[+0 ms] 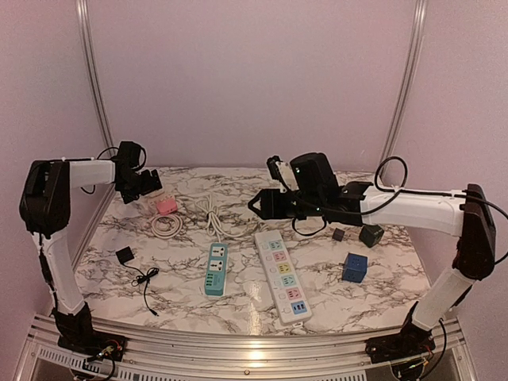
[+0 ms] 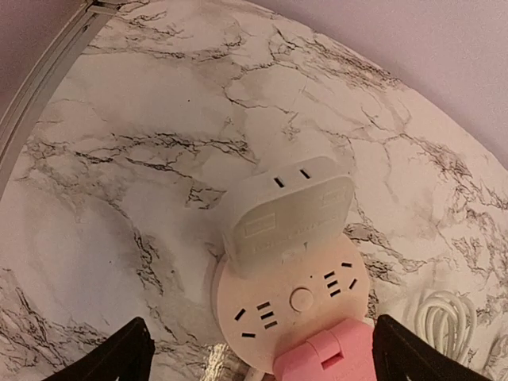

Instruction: Pull the plug off the socket

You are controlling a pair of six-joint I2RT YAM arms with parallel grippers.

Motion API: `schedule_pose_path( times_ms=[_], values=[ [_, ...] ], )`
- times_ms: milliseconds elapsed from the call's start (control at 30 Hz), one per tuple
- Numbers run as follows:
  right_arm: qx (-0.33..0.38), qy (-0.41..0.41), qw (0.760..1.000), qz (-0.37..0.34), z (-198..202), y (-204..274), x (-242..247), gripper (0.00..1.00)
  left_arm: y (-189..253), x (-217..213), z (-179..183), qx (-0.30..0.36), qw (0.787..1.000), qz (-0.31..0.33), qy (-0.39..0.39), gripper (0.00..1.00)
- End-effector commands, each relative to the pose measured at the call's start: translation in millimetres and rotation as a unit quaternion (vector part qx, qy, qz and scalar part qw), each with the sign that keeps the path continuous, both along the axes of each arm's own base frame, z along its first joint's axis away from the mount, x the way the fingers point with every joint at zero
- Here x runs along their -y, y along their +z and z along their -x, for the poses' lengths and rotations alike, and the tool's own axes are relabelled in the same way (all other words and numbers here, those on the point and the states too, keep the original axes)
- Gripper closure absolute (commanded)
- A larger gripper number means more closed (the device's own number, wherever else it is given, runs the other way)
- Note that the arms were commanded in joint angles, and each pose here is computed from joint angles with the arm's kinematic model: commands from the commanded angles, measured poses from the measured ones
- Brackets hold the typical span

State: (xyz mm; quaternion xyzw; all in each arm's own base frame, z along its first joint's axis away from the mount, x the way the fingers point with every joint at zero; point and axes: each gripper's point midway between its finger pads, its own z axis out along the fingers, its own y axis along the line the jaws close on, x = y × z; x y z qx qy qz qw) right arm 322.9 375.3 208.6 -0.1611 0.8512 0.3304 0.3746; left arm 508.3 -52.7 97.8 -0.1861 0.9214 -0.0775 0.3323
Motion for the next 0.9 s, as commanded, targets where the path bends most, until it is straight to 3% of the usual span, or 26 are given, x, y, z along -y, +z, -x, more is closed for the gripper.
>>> schedule_pose_path(
  times_ms=[0,433,867],
  values=[
    [0.0,-0.021,1.0,0.012,1.1,4.3,16.5,0.44,-11.8,3.3,-21.0,-0.011,0.999,-0.023,-0.027,0.01],
    [0.001,-0.045,0.999,0.026,4.8,6.6,34.9,0.44,-52.6,18.0,-62.0,-0.036,0.997,-0.031,-0.053,0.01],
    [-0.005,-0.051,0.998,0.03,4.5,-3.5,39.4,0.44,-56.8,58.6,-36.5,-0.018,0.999,0.023,-0.031,0.01]
  ],
)
